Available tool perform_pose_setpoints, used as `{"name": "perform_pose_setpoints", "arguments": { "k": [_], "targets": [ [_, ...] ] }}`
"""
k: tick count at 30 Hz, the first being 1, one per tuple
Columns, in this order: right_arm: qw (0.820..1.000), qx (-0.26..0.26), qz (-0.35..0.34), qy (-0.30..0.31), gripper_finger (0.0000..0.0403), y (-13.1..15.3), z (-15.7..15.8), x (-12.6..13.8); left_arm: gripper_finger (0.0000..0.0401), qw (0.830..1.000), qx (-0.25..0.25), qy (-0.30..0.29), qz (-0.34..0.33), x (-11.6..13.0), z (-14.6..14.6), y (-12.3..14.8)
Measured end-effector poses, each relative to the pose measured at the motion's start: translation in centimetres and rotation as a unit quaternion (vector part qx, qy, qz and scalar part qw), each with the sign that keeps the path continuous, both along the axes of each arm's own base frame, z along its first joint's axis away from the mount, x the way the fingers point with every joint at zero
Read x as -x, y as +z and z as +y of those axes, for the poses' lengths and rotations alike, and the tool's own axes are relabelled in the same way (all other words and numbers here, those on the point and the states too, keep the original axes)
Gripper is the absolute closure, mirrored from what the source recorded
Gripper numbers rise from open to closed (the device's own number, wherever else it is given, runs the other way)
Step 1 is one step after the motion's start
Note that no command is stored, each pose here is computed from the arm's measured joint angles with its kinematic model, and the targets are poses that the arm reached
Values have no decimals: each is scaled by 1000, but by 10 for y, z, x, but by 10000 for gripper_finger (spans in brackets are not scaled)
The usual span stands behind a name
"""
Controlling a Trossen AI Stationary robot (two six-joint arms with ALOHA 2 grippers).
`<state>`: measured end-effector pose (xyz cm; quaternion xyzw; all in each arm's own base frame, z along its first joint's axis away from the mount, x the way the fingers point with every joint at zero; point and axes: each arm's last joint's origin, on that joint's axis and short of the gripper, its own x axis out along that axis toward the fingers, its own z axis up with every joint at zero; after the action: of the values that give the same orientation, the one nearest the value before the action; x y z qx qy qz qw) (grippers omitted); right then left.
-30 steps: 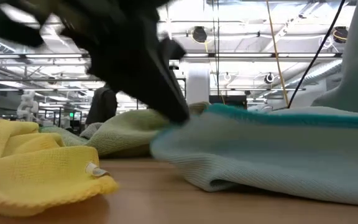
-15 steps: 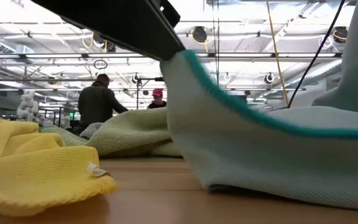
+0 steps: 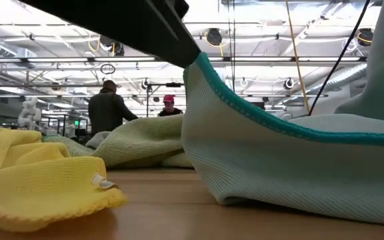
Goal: Fold microfiber towels
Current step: Fold the blue towel
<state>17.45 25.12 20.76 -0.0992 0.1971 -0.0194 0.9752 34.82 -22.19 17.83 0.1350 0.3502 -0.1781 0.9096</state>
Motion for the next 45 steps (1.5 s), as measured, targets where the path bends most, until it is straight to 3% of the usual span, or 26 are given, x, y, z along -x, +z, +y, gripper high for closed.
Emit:
{"name": "perform_pose_setpoints", "arguments": {
  "k": [9,17,21,26,29,34,38,45],
  "targets": [
    [1000,1,0,0,393,0,0,0,219,999,-43,-10,0,-6,3,-17],
    [1000,0,0,0,392,0,0,0,226,993,-85,-67,-37,-13,1,-21],
    [1000,0,0,0,392,0,0,0,275,992,-95,-78,-37,-12,1,-21],
    [1000,-1,1,0,392,0,0,0,372,989,-108,-90,-38,-12,1,-21],
    [1000,-2,2,2,392,0,0,0,391,990,-104,-89,-41,-11,1,-18],
    [999,-11,-31,-16,392,5,2,-2,396,992,-64,-60,-95,-3,-11,25],
    [997,25,-70,-15,392,14,5,-6,393,983,-85,-3,-163,16,-18,66],
    [987,65,-147,-9,392,53,6,-6,395,935,-138,159,-285,61,-20,135]
  ]
}}
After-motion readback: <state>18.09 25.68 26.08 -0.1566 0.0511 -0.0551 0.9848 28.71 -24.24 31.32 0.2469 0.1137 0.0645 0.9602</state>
